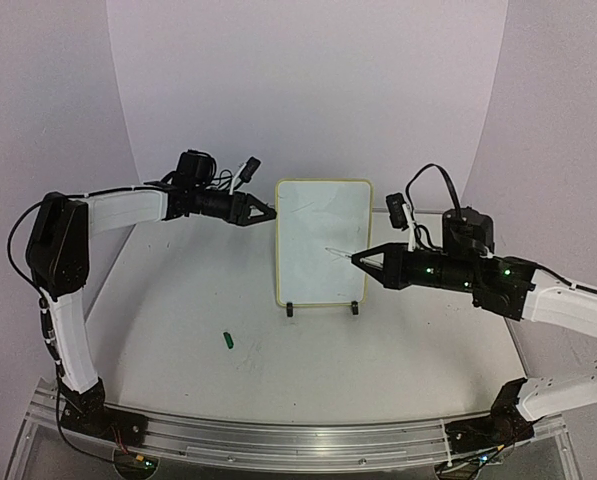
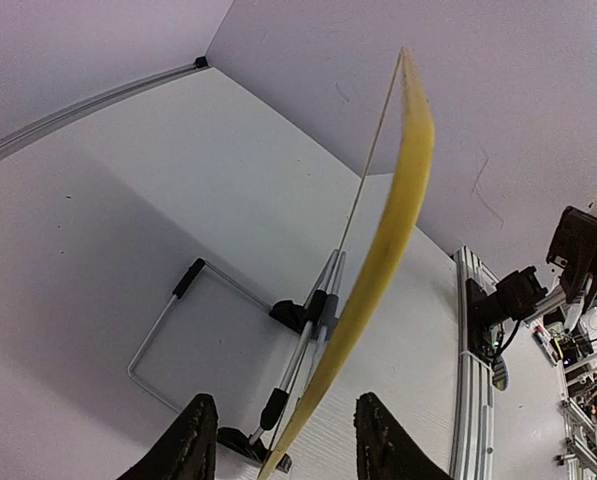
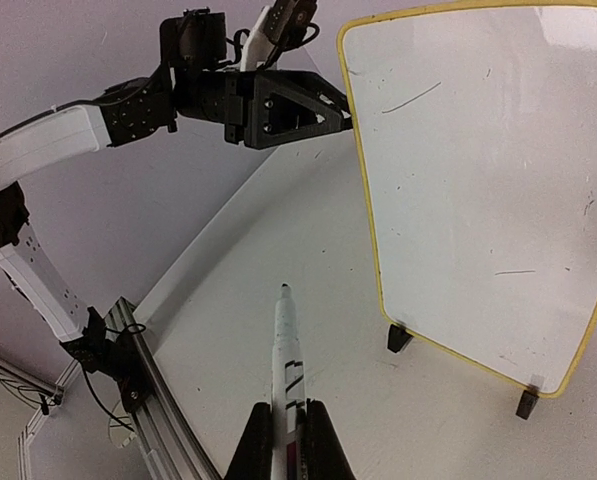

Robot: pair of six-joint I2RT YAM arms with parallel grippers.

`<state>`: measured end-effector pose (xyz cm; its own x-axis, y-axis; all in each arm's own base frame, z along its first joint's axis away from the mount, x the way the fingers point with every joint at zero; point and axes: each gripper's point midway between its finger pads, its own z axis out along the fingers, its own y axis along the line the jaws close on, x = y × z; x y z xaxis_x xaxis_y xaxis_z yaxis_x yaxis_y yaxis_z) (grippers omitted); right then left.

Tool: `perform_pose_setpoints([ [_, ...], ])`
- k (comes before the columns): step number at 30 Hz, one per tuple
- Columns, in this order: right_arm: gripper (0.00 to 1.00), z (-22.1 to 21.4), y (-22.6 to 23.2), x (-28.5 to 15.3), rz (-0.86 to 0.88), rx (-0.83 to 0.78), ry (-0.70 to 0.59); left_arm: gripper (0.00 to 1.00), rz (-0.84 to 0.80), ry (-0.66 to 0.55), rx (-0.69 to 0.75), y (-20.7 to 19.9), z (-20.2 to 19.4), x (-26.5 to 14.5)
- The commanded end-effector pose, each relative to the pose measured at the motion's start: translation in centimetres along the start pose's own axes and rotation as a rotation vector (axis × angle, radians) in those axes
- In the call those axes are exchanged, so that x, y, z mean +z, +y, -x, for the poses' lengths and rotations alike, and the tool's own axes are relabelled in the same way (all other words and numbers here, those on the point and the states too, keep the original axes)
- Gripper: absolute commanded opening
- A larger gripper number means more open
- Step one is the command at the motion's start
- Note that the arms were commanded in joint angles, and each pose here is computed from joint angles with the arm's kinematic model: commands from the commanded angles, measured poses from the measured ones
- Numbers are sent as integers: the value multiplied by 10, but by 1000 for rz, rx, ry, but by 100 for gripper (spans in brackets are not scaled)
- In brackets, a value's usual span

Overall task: Write a sentence on the whiteboard
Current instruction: Hold the whiteboard on the whiteboard stand.

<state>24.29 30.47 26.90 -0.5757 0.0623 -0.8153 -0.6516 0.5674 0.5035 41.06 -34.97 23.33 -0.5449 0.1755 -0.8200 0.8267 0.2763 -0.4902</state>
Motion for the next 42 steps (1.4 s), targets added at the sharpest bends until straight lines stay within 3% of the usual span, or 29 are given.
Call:
perform_pose_setpoints([
  [1, 0, 9, 7, -5, 33, 0, -38, 40, -77, -44, 88, -18, 25, 3],
  [14, 0, 5, 7, -1, 42, 16, -21, 19, -130, -30, 104, -25, 21, 9],
  [22, 0, 3, 7, -3, 42, 26, -22, 0, -152, -4, 131, -33, 10, 8],
  [42, 0, 14, 3, 17, 10, 16, -30, 0, -129, 36, 201, -39, -29, 1],
])
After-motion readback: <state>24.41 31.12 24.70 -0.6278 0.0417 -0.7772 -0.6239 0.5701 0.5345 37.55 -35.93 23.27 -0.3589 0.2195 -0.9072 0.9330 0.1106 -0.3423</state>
